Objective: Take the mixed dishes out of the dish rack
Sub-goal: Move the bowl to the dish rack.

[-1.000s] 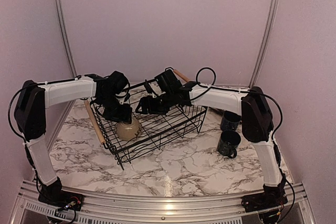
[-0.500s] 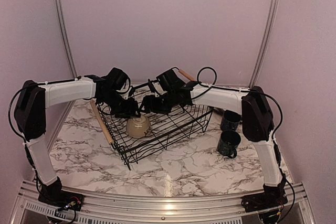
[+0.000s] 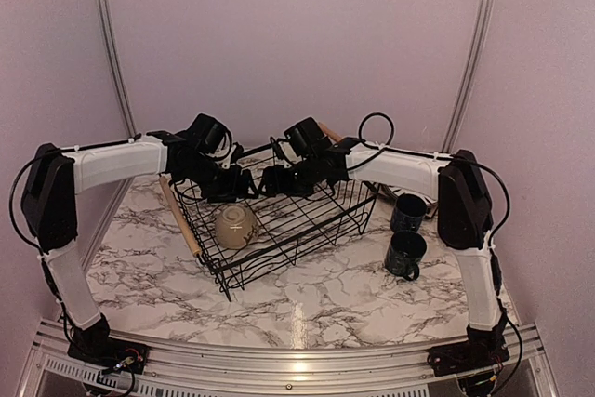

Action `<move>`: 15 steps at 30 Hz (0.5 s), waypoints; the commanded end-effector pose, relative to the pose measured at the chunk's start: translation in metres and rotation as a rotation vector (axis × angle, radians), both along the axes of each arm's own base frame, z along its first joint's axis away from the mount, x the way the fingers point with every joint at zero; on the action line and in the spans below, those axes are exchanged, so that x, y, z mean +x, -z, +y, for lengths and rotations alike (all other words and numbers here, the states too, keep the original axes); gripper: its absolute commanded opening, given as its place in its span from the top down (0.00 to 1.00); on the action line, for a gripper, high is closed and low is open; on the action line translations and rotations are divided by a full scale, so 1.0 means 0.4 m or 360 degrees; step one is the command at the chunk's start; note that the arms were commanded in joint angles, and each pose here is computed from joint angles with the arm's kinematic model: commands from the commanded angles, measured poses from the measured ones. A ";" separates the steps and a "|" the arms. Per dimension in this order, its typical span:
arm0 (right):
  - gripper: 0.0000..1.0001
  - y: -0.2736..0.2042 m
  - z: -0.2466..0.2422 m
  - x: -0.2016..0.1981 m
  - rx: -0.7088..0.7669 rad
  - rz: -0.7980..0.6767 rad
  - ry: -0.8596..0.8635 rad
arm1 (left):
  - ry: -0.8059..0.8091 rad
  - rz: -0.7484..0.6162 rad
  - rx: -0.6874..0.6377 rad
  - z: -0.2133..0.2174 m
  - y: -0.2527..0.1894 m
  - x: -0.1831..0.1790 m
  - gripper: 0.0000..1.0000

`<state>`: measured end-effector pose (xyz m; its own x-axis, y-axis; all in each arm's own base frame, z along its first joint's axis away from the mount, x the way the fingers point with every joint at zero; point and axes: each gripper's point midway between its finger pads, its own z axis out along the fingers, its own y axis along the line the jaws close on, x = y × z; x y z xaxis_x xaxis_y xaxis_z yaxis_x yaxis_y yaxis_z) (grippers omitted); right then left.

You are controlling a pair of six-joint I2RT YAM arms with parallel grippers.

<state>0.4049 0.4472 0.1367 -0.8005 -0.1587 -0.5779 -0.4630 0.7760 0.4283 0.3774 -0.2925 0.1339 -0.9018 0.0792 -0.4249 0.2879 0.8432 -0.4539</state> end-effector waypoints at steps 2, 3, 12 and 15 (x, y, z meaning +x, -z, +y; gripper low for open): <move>0.24 -0.020 0.042 -0.048 -0.0022 -0.0018 -0.0143 | -0.0078 -0.0025 0.0169 0.082 -0.029 -0.045 0.25; 0.25 -0.015 0.053 -0.059 -0.0025 -0.0009 -0.0173 | -0.0104 -0.0026 0.0180 0.096 -0.029 -0.050 0.25; 0.21 0.019 0.104 -0.082 -0.0025 0.0004 -0.0324 | -0.0242 -0.0154 0.0207 0.163 -0.088 -0.044 0.26; 0.20 0.048 0.107 -0.074 -0.0102 0.0015 -0.0310 | -0.0245 -0.0134 0.0226 0.165 -0.073 -0.043 0.35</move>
